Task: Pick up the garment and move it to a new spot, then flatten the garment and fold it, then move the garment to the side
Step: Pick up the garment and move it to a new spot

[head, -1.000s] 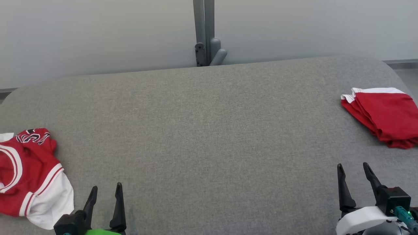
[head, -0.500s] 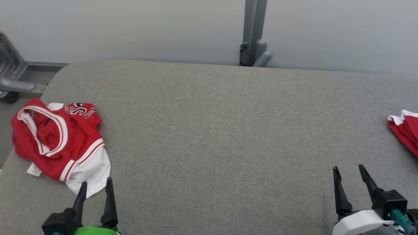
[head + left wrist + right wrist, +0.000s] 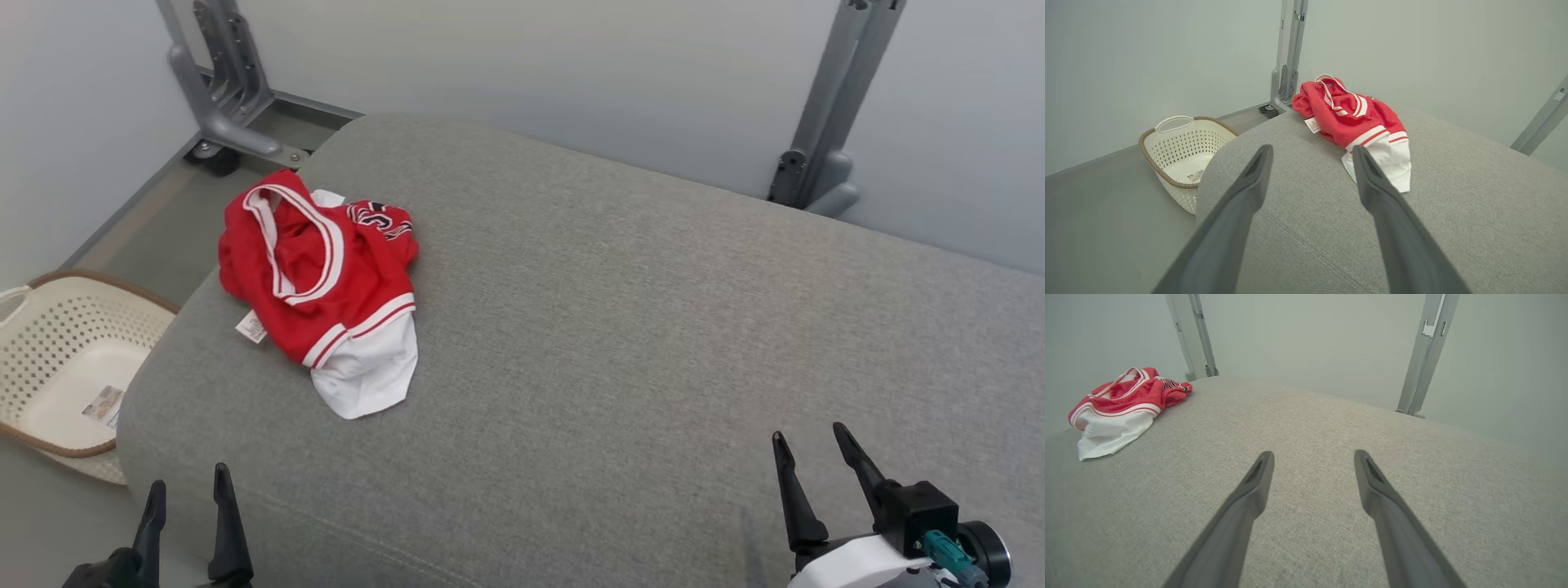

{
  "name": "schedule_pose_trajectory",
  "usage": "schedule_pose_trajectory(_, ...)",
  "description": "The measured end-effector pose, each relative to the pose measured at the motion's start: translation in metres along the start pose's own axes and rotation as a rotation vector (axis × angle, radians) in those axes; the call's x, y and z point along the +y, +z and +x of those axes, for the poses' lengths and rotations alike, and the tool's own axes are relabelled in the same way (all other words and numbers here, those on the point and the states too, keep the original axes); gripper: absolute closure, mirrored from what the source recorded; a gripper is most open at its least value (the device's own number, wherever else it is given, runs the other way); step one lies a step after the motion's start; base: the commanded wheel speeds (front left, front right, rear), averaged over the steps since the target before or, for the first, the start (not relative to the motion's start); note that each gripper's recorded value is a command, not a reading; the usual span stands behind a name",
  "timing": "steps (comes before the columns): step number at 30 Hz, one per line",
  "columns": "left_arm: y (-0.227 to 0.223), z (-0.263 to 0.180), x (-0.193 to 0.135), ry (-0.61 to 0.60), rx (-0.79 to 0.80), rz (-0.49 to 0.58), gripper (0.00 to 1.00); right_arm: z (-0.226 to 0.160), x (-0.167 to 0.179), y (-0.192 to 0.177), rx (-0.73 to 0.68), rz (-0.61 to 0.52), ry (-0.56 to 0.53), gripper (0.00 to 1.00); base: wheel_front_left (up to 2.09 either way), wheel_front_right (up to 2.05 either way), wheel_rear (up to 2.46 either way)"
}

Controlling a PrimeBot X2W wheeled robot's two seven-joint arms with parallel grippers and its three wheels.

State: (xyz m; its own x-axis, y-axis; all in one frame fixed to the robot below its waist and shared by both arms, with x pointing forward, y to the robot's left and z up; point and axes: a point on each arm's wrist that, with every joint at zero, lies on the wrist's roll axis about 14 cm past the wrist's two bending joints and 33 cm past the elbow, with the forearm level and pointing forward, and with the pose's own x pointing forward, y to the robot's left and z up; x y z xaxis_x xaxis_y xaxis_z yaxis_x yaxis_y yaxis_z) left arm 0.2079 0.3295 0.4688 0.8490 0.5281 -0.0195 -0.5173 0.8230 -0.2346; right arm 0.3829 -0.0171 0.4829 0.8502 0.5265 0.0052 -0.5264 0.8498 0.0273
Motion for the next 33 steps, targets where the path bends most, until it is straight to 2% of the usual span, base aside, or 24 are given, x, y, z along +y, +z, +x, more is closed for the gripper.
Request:
schedule_pose_trajectory(6,0.005,-0.012,0.017,0.053,-0.017,-0.008,0.0,0.01,0.018,0.0,0.001,-0.002,0.059,0.0,0.0,0.0,0.0)
schedule_pose_trajectory(12,-0.006,-0.003,0.007,0.036,0.025,-0.033,0.0,0.016,0.015,-0.001,-0.002,-0.011,0.066,0.0,0.0,0.0,0.0)
schedule_pose_trajectory(18,-0.02,0.045,-0.021,-0.012,0.121,-0.074,0.0,0.037,-0.002,0.002,-0.028,-0.039,0.071,0.0,0.0,0.0,0.0)
schedule_pose_trajectory(21,-0.023,0.076,-0.033,-0.015,0.161,-0.128,0.0,0.046,-0.014,-0.004,-0.027,-0.04,0.06,0.0,0.0,0.0,0.0)
schedule_pose_trajectory(25,-0.043,0.111,-0.049,-0.018,0.262,-0.136,0.0,0.054,-0.028,-0.017,-0.01,-0.027,0.043,0.0,0.0,0.0,0.0)
schedule_pose_trajectory(33,-0.095,0.149,-0.052,0.052,0.43,-0.135,0.0,0.058,-0.06,-0.048,0.041,-0.009,-0.014,0.0,0.0,0.0,0.0)
